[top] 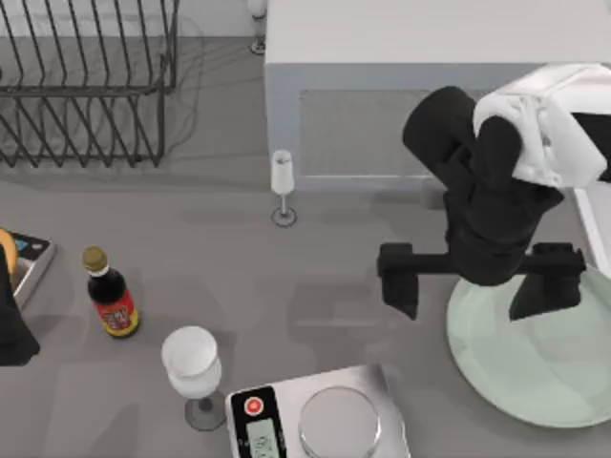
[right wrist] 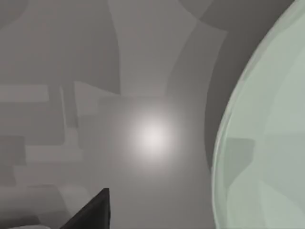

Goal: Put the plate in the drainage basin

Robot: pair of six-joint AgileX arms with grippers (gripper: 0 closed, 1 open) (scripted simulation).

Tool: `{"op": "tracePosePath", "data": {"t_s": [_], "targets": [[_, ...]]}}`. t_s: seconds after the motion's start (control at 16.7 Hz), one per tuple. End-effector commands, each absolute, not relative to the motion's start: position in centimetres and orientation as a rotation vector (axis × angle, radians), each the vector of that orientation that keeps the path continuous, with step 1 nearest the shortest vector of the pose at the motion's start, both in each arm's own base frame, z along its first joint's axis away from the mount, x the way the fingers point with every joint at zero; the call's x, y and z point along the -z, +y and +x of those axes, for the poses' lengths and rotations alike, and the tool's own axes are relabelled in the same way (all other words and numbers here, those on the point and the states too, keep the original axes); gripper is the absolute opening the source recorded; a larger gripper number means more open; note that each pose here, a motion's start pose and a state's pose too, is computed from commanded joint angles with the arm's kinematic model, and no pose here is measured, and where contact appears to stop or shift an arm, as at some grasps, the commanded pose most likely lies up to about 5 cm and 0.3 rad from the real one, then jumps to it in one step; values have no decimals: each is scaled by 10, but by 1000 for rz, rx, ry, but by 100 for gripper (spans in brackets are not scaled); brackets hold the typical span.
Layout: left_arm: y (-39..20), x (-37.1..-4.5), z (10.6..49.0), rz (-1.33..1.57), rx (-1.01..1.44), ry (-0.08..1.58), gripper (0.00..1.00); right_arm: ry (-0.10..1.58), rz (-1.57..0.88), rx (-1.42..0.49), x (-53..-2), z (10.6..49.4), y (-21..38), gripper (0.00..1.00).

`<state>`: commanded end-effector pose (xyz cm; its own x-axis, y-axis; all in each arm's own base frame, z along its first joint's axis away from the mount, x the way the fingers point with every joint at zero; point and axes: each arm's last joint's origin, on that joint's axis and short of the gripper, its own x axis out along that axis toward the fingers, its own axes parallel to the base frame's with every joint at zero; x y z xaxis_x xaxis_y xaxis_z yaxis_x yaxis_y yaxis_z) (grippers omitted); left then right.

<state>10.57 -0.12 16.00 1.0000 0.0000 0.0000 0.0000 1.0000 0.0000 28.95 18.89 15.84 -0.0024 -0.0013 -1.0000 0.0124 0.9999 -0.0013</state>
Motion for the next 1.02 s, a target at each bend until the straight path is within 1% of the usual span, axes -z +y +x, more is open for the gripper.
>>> {"op": "tracePosePath", "data": {"t_s": [0.3,0.42,0.6,1.02], "targets": [[-1,-160,106,0,0,0,100,1561,15,6,-100,289,189,100],[-1,-160,106,0,0,0,100,1571,8,8,-91,287,188,100],[-1,-160,106,0,0,0,100,1571,8,8,-91,287,188,100],[-1,-160,106,0,0,0,100,1571,8,8,-91,287,188,47]]}}
